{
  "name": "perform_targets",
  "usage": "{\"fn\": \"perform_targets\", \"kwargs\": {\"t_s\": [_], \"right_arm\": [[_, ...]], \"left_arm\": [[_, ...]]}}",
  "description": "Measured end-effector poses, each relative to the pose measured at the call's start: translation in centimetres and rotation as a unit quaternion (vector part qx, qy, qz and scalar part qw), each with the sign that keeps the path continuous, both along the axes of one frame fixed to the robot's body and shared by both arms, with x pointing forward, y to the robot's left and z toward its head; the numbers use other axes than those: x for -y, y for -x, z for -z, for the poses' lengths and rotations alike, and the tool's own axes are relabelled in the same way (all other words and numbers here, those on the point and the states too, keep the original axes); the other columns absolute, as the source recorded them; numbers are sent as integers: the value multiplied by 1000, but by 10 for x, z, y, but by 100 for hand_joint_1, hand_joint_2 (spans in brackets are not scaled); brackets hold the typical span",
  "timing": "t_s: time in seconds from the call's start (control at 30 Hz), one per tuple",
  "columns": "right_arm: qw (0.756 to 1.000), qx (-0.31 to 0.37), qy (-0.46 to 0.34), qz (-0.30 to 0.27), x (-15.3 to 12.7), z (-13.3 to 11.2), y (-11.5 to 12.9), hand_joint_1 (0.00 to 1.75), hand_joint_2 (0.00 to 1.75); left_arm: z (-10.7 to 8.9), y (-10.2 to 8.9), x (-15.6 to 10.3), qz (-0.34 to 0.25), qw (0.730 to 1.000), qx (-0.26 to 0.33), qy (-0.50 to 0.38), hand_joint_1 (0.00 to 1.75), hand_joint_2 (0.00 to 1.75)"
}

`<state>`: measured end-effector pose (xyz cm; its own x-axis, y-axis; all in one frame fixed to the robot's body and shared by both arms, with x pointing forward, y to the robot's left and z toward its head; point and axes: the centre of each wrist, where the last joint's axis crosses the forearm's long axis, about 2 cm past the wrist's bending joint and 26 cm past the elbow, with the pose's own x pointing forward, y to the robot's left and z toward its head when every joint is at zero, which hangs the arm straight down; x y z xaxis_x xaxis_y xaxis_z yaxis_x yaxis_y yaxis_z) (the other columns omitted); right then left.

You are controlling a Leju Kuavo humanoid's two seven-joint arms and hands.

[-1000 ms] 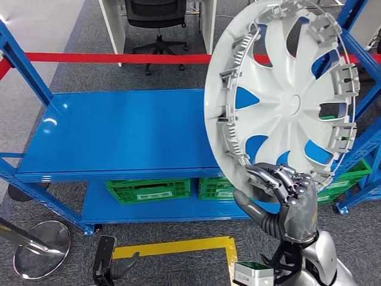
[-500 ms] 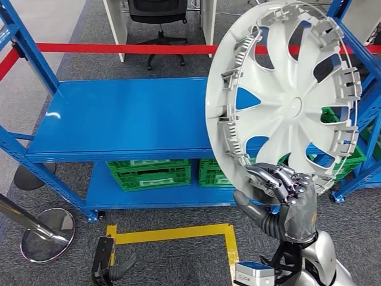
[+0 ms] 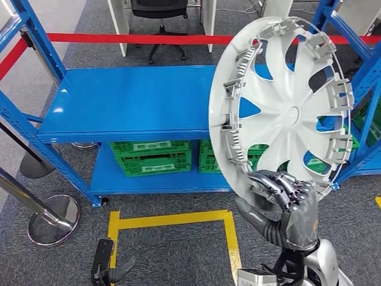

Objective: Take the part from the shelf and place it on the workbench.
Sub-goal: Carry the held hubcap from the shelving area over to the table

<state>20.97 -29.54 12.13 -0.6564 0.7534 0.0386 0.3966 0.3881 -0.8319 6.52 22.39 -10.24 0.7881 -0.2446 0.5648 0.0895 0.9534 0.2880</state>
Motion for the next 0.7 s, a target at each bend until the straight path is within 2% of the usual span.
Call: {"fn": "perform_targets", "kwargs": {"t_s": [0.17,0.7], "right_arm": [[1000,-2,-4,1,-2,1,2,175,175],[1000,-4,-13,14,1,0,8,175,175]], "left_arm": [[1,5,-2,2,1000,-5,-2,0,175],[0,2,-3,12,1000,-1,-14,0,175]]}}
